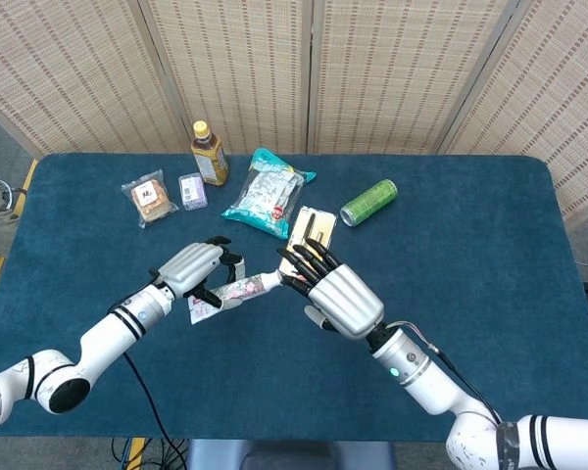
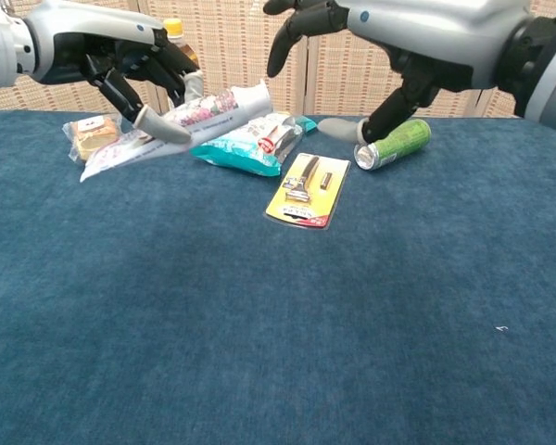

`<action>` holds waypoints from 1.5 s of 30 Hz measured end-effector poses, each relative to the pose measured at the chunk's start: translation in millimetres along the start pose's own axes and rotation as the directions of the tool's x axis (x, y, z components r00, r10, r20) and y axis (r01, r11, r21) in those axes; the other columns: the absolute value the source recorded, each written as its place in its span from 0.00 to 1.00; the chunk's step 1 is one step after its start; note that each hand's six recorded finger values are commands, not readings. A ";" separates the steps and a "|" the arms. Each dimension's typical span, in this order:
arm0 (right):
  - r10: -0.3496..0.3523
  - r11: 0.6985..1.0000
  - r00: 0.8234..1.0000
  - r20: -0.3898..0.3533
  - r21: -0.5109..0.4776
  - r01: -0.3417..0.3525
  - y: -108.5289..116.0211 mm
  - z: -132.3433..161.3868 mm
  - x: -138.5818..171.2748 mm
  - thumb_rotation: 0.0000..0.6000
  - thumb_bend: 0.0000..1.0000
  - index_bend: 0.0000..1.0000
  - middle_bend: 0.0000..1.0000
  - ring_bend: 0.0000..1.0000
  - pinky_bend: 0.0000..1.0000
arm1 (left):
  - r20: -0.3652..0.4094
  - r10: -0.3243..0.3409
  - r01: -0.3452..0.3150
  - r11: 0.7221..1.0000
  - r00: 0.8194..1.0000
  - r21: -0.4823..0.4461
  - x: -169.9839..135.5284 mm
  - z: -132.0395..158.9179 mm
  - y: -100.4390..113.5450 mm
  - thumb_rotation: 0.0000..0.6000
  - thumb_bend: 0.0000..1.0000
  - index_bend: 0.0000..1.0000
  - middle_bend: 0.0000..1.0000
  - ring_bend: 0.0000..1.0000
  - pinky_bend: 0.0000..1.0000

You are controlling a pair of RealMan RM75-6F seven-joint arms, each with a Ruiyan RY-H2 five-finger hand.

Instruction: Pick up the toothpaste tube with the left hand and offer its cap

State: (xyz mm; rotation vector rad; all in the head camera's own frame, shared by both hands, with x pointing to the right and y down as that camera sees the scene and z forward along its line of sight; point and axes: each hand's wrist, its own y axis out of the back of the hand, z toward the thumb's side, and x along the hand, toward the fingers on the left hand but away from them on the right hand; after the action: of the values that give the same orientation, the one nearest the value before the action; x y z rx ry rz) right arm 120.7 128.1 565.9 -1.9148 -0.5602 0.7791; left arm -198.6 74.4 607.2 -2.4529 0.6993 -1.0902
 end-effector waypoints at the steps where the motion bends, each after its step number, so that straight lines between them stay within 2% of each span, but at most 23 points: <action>1: 0.001 1.000 1.000 -0.001 0.000 -0.001 -1.1 0.8 -1.7 1.00 0.28 0.30 0.02 0.00 0.00 | 0.000 0.000 0.000 1.000 1.000 -0.001 0.3 0.5 0.1 0.90 0.39 0.60 0.62 0.36 0.08; 15: 0.026 1.000 1.000 -0.007 0.008 -0.026 -15.5 7.0 -19.0 1.00 0.28 0.30 0.02 0.00 0.00 | -0.001 0.000 0.000 1.000 1.000 -0.003 -1.3 1.0 1.2 0.86 0.39 0.60 0.62 0.36 0.08; 21: 0.038 0.999 0.999 0.002 0.017 -0.038 -19.6 5.5 -19.7 1.00 0.28 0.30 0.02 0.00 0.00 | 0.000 0.001 -0.001 1.000 1.000 -0.002 -3.1 0.3 2.4 0.88 0.39 0.60 0.62 0.36 0.08; 45: 0.076 0.997 0.997 0.029 0.022 -0.076 -31.7 -2.3 -17.4 1.00 0.28 0.30 0.02 0.00 0.00 | -0.010 0.006 -0.006 1.000 1.000 -0.026 -7.8 -6.4 10.3 0.87 0.39 0.61 0.62 0.36 0.08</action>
State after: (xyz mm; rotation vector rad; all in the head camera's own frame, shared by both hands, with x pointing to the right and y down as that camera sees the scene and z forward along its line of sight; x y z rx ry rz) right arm 108.7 128.9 600.1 -1.9157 -0.4960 0.8589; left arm -210.9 69.7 601.5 -2.4672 0.7275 -1.0981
